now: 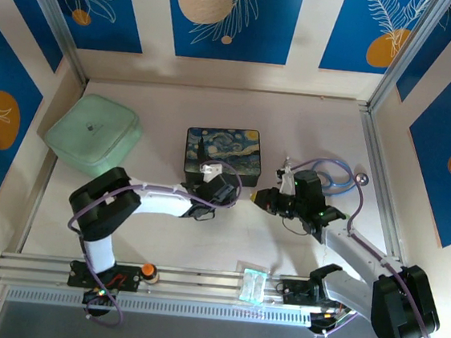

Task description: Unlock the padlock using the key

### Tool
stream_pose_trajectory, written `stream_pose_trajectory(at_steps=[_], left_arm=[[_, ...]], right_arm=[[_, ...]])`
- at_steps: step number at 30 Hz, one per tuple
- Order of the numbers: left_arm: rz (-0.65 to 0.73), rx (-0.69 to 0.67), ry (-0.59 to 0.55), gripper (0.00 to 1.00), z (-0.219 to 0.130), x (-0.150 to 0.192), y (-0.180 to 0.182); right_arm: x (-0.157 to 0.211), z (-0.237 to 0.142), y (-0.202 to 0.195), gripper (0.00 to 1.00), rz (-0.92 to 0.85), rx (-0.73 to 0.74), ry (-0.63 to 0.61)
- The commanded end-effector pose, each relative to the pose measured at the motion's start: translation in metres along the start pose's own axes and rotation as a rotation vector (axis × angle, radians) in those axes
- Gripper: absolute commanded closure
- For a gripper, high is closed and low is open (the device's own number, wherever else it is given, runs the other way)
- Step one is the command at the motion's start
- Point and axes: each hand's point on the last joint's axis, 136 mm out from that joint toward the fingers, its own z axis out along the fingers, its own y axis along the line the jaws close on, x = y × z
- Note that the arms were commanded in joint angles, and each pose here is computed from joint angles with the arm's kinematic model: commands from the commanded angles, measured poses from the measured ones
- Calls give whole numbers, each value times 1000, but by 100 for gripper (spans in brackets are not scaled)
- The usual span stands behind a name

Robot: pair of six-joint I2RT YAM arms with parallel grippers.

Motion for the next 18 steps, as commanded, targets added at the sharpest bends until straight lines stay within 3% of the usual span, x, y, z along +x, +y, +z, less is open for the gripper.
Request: stream_pose_trajectory(at_steps=[1, 12, 18], left_arm=[[19, -32, -11, 39, 3, -1, -2], [15, -29, 0, 62, 7, 8, 1], [9, -28, -2, 62, 5, 8, 1]], right_arm=[[0, -2, -3, 97, -4, -1, -20], [8, 3, -10, 97, 24, -7, -11], [13, 13, -12, 97, 40, -18, 15]])
